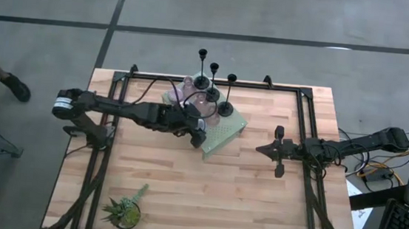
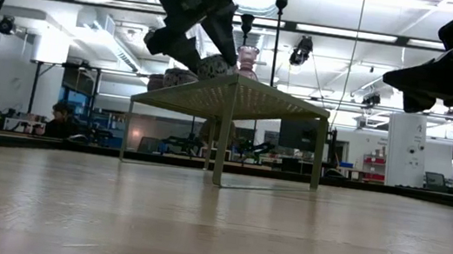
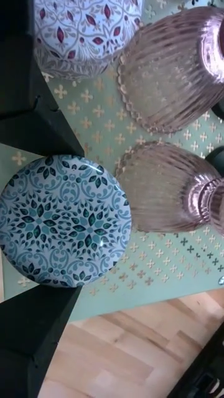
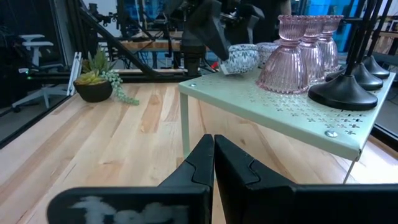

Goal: Pick & Place candle stick holders
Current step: Put the blue scented candle on the shelf aligned with the pink glass candle holder

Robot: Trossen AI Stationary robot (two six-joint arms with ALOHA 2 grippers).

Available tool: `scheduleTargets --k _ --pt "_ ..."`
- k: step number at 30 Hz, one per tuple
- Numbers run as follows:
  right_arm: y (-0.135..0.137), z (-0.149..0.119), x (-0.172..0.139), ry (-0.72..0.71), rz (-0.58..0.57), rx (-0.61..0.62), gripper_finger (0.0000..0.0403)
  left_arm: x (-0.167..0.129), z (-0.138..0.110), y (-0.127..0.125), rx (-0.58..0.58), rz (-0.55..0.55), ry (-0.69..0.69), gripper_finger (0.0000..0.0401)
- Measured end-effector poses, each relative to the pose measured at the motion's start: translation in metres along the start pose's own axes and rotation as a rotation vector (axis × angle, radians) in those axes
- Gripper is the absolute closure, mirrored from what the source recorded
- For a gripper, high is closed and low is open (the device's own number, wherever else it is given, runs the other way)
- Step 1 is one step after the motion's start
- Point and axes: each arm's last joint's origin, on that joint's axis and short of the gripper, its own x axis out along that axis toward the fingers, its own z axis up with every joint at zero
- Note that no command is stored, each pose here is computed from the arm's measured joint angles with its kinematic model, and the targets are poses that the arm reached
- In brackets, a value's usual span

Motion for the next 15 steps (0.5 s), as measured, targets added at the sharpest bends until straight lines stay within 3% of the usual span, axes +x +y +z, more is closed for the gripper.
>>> scheduleTargets --k 10,15 --pt "0.0000 0.0000 0.0000 0.000 0.000 -0.001 0.0394 -0.0001 0.0000 -0.0001 0.008 -0.001 0.000 0.0085" --pt "0.0000 0.0000 0.0000 0.000 0.000 -0.001 0.0394 -0.0001 0.0005 -0.0005 0.023 -0.006 -0.006 0.0062"
